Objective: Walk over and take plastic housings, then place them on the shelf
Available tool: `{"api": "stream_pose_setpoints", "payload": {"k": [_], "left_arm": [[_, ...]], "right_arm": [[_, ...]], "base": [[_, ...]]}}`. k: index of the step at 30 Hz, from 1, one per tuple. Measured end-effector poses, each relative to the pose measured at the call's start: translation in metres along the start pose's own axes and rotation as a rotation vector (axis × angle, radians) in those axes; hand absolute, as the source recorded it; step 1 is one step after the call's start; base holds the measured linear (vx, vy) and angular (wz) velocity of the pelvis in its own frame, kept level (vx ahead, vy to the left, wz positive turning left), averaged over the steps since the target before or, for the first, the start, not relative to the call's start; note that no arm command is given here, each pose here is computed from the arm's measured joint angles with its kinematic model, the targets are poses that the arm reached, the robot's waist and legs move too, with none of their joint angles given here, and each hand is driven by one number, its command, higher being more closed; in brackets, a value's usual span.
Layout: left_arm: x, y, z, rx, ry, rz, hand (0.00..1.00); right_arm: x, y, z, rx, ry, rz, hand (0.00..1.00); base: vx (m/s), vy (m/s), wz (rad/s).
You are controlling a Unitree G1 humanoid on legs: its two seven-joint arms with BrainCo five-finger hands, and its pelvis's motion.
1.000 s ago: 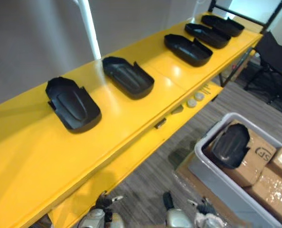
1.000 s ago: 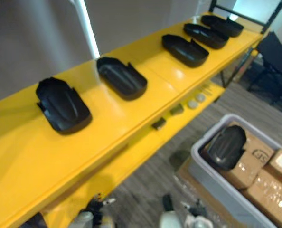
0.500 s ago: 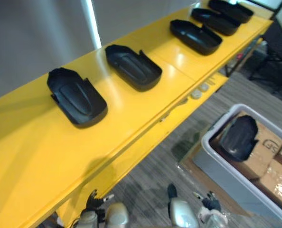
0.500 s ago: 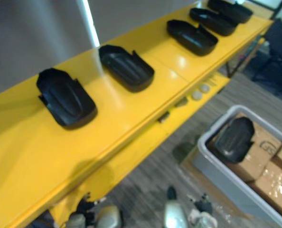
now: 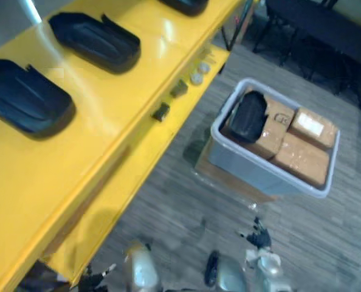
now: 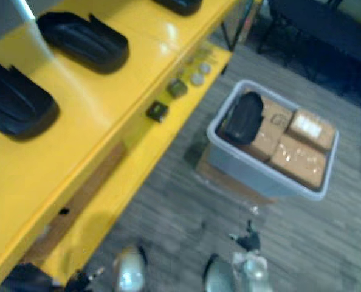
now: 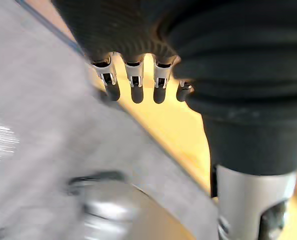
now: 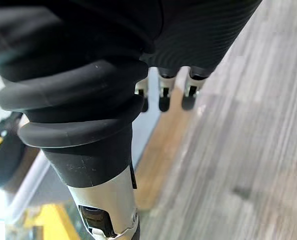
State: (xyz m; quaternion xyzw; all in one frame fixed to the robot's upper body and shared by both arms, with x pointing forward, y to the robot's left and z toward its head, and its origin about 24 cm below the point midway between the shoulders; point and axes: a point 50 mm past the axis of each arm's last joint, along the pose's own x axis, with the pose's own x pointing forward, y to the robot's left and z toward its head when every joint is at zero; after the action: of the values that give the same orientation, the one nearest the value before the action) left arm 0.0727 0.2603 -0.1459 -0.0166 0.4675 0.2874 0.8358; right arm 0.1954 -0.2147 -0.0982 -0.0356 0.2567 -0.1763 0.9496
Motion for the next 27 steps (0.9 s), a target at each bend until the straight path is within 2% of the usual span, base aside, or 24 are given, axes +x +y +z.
{"api": "stream_pose_setpoints", "payload": {"k": [4,7,10,13,16,20,21,23,24,27], "left_arm": [[-0.006,-0.025,-0.008,-0.064,-0.001,-0.054,0.00],[-0.007,-0.029,-0.005,-0.140,-0.036,-0.063,0.00],[-0.008,-0.031,-0.002,-0.126,-0.072,-0.073,0.00],[-0.008,-0.033,0.004,-0.089,-0.112,-0.093,0.00],[-0.007,-0.036,0.011,-0.068,-0.140,-0.106,0.00],[-0.008,-0.046,0.036,0.069,-0.288,-0.141,0.00],[-0.009,-0.051,0.043,0.105,-0.330,-0.155,0.00],[-0.007,-0.057,0.060,0.186,-0.398,-0.172,0.00],[-0.006,-0.064,0.071,0.191,-0.430,-0.189,0.00],[-0.008,-0.083,0.101,0.187,-0.502,-0.242,0.00]], "right_arm": [[0.007,-0.011,0.014,-0.020,-0.053,-0.036,0.00],[0.004,-0.003,0.048,0.016,-0.252,-0.001,0.00],[-0.002,0.012,0.070,0.032,-0.366,0.096,0.00],[0.000,0.022,0.068,0.009,-0.309,0.135,0.00],[0.003,0.019,0.050,-0.008,-0.181,0.098,0.00],[0.001,-0.012,-0.009,0.075,0.119,-0.068,0.00],[-0.002,-0.023,-0.023,0.114,0.183,-0.121,0.00],[-0.013,-0.047,-0.051,0.299,0.309,-0.241,0.00],[-0.024,-0.059,-0.067,0.390,0.358,-0.302,0.00],[-0.055,-0.072,-0.101,0.490,0.456,-0.395,0.00]], "base": [[-0.16,-0.185,-0.08],[-0.16,-0.057,-0.25],[-0.12,0.012,-0.09],[-0.02,0.046,0.05],[0.08,0.047,-0.04],[0.11,0.041,-0.22],[0.10,0.058,-0.47],[0.06,0.049,-0.44],[0.02,0.046,-0.32],[-0.02,0.079,-0.43]]}}
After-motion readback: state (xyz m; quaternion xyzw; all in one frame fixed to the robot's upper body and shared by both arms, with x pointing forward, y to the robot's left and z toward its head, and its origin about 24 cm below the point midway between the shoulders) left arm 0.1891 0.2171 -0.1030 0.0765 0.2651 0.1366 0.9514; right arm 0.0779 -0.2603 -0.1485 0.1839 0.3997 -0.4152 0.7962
